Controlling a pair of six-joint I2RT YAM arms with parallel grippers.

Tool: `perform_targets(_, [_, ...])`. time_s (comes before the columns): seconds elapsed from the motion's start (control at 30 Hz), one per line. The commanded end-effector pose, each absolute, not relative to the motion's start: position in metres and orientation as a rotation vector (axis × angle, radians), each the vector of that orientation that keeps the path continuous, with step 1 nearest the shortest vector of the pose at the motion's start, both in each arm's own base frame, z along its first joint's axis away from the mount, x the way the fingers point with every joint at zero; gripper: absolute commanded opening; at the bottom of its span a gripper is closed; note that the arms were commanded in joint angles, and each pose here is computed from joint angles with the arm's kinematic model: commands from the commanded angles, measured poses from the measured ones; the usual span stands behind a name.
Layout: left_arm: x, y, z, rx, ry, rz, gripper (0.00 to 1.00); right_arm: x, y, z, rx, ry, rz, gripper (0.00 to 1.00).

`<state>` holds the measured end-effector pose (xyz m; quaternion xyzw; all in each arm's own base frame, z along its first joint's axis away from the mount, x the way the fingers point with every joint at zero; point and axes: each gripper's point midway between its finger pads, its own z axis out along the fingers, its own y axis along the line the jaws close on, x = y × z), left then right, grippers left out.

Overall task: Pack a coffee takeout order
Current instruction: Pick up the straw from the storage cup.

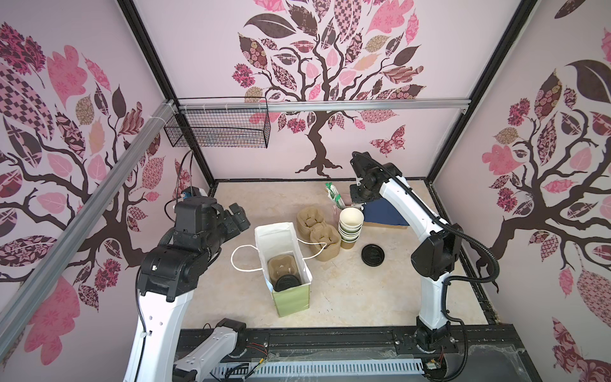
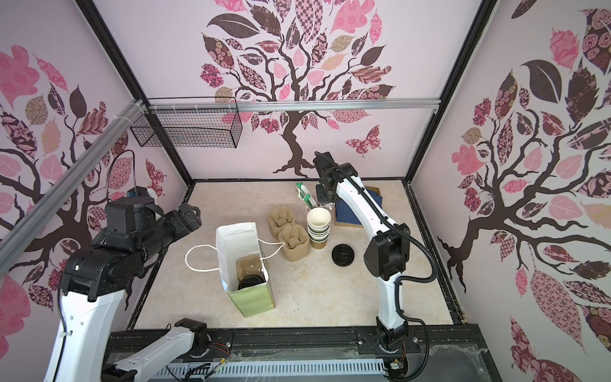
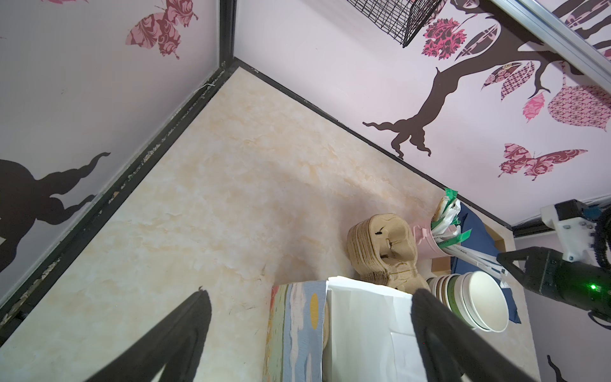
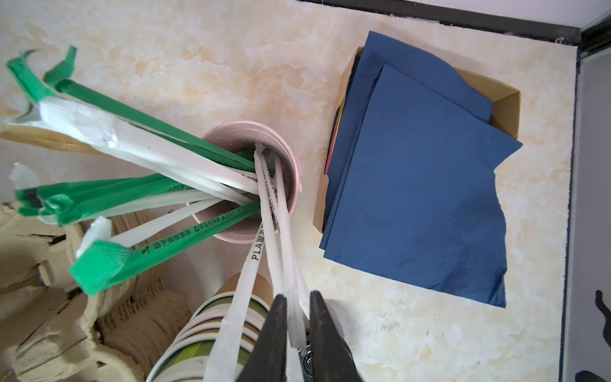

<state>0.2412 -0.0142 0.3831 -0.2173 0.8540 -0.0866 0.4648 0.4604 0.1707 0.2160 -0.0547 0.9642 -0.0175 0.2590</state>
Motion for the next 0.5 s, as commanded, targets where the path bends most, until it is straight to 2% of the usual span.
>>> perform_targets(0.0, [0.2412,-0.0137,0.3921,-0.527,2.075,-0.222,0.98,0.4581,0.1688,0.1995,-0.149,2.664,-0.083,0.21])
perform_targets(0.47, [0.2401,-0.0126,0.3922,-0.531,2.072,-0.221,0.98,0.4563,0.1675,0.197,-0.142,2.677,-0.088,0.12])
